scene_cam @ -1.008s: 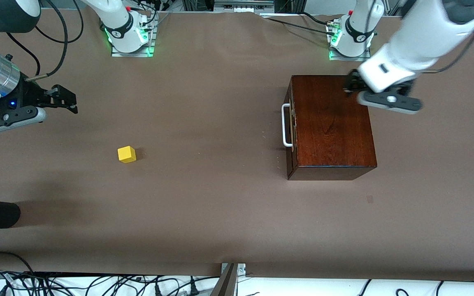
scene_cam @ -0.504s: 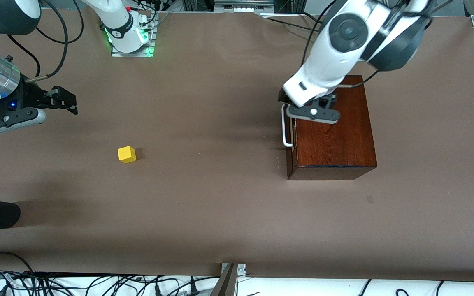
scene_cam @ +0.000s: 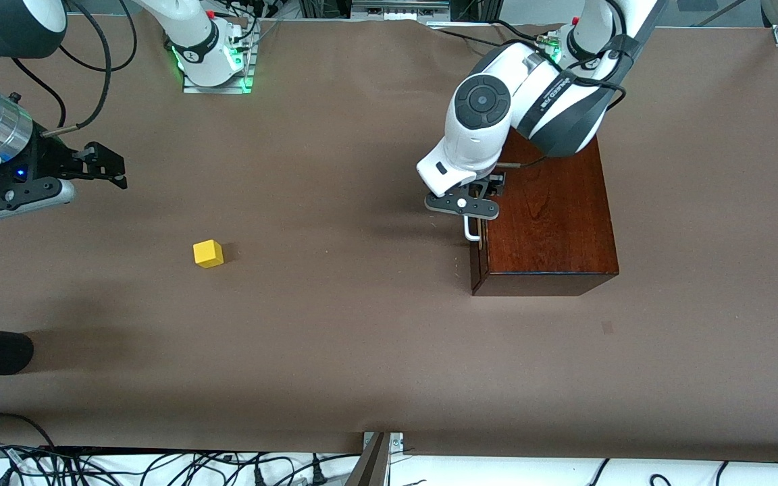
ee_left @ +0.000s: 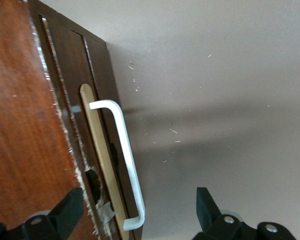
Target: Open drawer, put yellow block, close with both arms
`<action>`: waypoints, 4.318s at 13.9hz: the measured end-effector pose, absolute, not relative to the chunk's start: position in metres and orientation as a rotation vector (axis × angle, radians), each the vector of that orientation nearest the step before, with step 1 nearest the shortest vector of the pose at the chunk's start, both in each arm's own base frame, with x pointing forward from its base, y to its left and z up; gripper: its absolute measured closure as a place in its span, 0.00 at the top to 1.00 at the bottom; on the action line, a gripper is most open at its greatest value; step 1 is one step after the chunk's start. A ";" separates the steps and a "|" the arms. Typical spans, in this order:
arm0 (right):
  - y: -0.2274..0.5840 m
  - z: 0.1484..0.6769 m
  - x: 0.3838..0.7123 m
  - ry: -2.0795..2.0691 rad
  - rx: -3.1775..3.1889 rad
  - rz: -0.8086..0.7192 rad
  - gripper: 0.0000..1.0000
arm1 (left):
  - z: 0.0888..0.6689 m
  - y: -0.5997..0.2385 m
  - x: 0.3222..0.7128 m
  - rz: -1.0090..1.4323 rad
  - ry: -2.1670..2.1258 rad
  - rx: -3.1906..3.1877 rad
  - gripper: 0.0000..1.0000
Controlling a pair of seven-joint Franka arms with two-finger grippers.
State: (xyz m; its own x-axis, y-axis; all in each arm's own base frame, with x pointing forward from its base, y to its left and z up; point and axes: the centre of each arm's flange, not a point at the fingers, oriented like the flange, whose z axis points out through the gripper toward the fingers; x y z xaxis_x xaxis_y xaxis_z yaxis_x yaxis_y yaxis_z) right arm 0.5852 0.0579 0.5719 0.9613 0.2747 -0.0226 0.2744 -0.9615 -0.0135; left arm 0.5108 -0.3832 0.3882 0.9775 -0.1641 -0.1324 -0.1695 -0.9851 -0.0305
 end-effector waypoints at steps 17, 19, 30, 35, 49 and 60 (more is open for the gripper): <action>0.053 0.567 0.592 -0.418 -3.106 0.011 1.00 | 0.303 -0.423 0.460 0.058 0.198 -2.915 1.00; 0.054 0.567 0.592 -0.419 -3.106 0.010 1.00 | 0.299 -0.422 0.461 0.041 0.214 -2.901 1.00; 0.055 0.560 0.597 -0.422 -3.108 0.031 1.00 | 0.287 -0.437 0.466 -0.004 0.137 -3.029 1.00; 0.057 0.541 0.598 -0.426 -3.105 0.130 1.00 | 0.298 -0.453 0.466 -0.019 0.089 -3.141 1.00; 0.067 0.386 0.612 -0.416 -3.126 0.224 1.00 | 0.304 -0.484 0.460 -0.038 0.109 -3.190 1.00; 0.081 0.249 0.591 -0.447 -3.135 0.124 1.00 | 0.381 -0.469 0.475 -0.047 0.008 -3.121 1.00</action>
State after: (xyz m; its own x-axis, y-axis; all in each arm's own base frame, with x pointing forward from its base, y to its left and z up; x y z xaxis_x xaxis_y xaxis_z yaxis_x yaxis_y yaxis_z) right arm 0.5910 0.0809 0.2493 0.9571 0.2781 -0.0811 0.2802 -0.9598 0.0158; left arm 0.4749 -0.4690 0.3812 0.9995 -0.0053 0.0300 -0.0047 -0.9998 -0.0202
